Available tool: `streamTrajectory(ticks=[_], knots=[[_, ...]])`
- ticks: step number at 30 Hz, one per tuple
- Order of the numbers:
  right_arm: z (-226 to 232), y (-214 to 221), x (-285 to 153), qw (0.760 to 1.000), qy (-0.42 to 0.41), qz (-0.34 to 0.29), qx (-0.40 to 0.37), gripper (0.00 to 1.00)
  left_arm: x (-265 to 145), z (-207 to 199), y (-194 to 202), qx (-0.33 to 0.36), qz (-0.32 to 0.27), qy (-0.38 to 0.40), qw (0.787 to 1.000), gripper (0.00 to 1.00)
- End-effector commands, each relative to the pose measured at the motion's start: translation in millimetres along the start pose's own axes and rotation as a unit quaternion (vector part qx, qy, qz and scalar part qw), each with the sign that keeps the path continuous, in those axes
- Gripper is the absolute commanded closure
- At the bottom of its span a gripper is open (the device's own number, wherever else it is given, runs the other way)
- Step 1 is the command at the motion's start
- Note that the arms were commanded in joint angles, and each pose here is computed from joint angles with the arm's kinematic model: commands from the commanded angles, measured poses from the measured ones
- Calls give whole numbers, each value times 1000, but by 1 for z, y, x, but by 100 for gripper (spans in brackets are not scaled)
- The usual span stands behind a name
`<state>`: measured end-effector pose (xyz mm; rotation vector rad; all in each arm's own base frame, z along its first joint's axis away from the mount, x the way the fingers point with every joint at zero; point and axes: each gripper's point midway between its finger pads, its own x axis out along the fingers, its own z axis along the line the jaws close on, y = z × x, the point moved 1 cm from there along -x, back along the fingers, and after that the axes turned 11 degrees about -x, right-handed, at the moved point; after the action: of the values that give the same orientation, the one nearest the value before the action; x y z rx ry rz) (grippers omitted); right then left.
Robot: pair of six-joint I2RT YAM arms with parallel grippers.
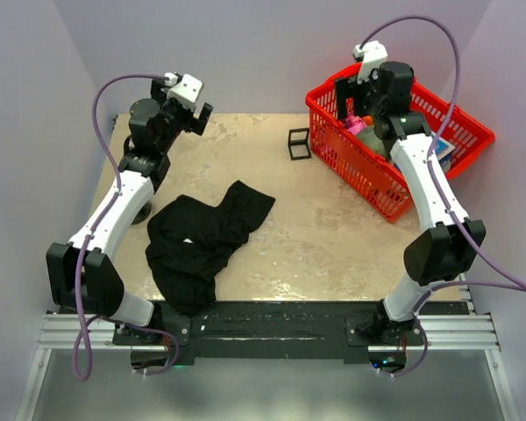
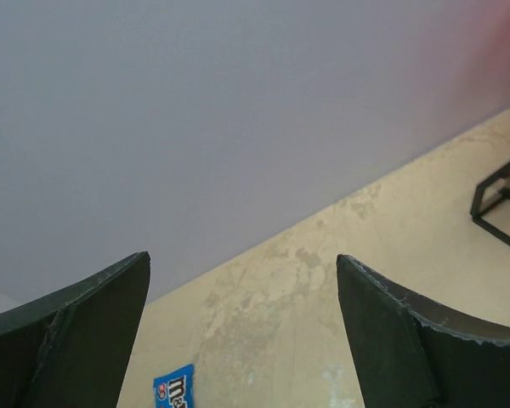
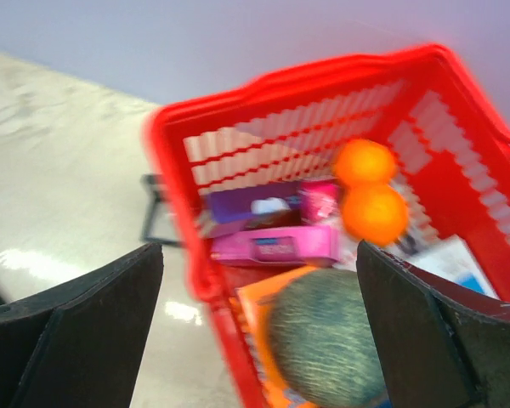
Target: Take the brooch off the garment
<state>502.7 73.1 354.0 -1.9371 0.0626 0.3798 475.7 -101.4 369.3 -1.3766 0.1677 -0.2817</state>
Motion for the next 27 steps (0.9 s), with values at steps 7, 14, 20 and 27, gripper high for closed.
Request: streamTrajectory(ticks=[7, 14, 20, 27], knots=[[186, -9, -56, 901, -371, -130, -183, 4, -76, -45, 29, -53, 135, 126, 981, 8], [316, 52, -65, 822, -507, -97, -239, 15, -122, -43, 65, -108, 247, 116, 956, 11], [378, 82, -58, 785, -568, -70, -236, 21, -156, -27, 108, -94, 323, 81, 938, 11], [423, 103, -70, 739, -622, -72, -249, 26, -184, -34, 148, -86, 397, 93, 909, 14]])
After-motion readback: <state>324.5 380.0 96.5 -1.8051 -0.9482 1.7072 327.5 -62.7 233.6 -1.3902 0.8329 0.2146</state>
